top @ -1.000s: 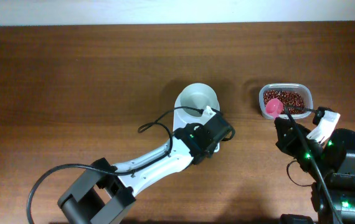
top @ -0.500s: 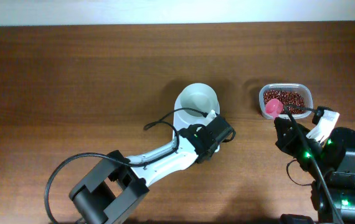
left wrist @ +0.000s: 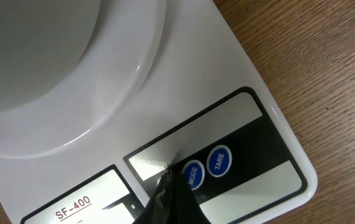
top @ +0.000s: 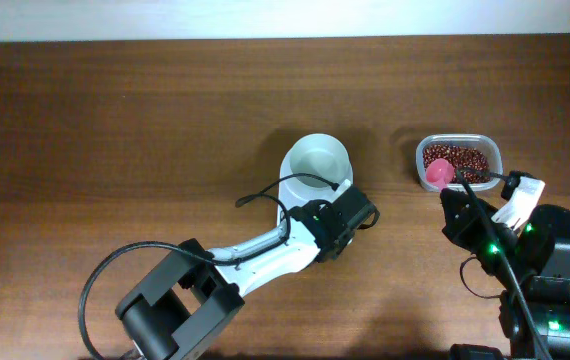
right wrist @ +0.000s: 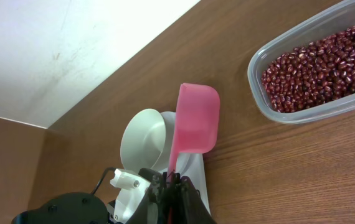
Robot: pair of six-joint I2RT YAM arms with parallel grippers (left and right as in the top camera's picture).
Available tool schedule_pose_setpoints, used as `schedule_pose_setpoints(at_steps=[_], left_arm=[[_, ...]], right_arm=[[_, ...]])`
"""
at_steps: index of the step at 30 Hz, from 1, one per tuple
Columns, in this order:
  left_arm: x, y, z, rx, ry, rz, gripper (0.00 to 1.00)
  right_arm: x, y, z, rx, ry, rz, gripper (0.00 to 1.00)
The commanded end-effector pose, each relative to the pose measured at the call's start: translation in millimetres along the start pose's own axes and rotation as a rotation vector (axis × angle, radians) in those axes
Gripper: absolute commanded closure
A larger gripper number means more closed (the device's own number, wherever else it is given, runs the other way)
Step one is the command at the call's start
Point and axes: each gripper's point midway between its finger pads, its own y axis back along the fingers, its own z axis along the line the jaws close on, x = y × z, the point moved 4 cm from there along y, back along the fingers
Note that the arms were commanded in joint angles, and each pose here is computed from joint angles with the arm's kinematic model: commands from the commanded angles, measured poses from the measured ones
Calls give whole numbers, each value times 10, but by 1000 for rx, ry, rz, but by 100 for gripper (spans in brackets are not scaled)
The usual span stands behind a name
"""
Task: Scoop and weigh 50g on scale
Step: 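Lower the scoop held by the right gripper into the red beans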
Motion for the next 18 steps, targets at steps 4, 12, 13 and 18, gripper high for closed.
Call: schedule_pose_setpoints(at_steps=[4, 12, 13, 18], left_arm=[[43, -38, -21, 2, -25, 19, 100], [58, -38, -17, 0, -27, 26, 100], [57, -38, -17, 1, -27, 25, 100], [58, -38, -17, 0, -27, 26, 100]], right_arm=[[-26, -68, -61, 34, -13, 9, 96], [-273, -162, -374, 284, 296, -60, 96], [-312, -162, -346, 284, 346, -57, 96], [-451, -319, -334, 330, 364, 58, 96]])
